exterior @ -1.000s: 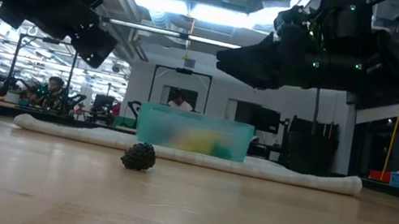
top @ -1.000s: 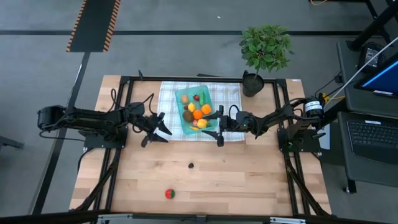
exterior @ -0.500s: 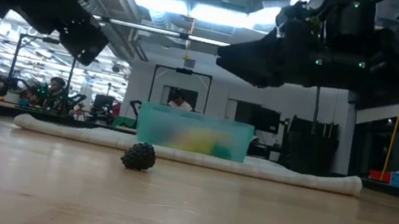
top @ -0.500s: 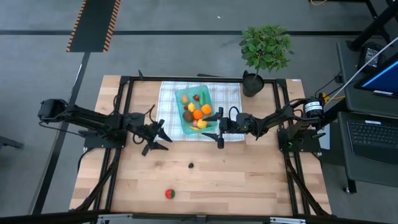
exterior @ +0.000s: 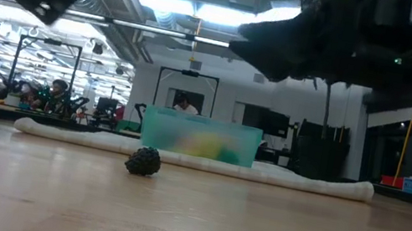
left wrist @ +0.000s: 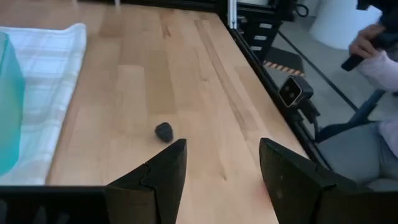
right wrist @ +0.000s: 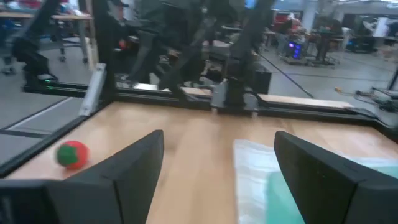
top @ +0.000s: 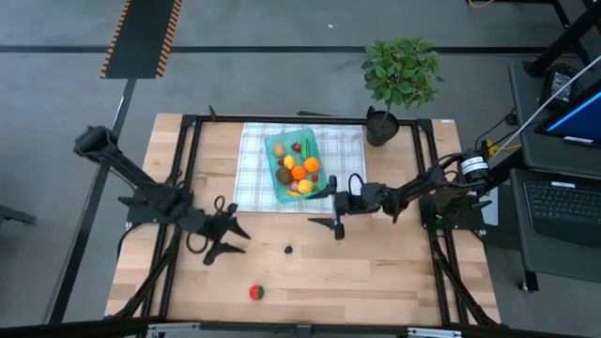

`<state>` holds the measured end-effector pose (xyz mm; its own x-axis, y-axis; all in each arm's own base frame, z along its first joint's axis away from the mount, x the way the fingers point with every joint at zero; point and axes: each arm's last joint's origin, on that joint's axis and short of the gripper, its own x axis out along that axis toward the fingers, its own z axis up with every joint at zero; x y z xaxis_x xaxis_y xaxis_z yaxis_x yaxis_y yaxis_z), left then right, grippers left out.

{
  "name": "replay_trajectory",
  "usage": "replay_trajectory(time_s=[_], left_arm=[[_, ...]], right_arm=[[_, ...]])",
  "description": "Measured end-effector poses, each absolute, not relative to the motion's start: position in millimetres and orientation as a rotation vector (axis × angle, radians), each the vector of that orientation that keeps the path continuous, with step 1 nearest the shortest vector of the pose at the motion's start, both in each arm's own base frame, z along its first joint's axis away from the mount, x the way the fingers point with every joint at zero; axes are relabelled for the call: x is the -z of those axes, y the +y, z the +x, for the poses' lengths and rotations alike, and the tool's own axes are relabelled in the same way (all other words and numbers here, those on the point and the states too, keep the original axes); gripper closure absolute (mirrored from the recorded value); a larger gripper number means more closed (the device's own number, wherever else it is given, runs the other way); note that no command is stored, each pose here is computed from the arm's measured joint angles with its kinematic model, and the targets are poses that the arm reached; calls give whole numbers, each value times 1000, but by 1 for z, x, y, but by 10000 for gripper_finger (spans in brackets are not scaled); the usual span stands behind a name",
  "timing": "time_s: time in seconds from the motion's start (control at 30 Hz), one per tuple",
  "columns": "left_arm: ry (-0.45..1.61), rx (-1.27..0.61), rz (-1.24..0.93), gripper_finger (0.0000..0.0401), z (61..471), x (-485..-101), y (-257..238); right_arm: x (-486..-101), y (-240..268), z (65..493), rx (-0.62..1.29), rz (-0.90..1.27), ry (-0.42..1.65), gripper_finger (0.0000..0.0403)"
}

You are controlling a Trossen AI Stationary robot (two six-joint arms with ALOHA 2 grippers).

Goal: Pick and placing Produce into tupperware
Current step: Put the red strawberry into the blue bin

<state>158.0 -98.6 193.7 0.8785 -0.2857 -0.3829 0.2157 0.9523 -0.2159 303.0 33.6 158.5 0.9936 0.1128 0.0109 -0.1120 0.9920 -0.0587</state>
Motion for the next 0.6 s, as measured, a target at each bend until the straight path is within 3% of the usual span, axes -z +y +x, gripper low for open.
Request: replay_trajectory(time_s=[0.37,0.6], left_arm=[[426,179,-116,209,134,-228,-165],[518,105,-107,209,144,-231,-213]], right_arm=[[-159,60,299,-200,-40,-17,96],[-159,78,295,-259,-27,-23,96]])
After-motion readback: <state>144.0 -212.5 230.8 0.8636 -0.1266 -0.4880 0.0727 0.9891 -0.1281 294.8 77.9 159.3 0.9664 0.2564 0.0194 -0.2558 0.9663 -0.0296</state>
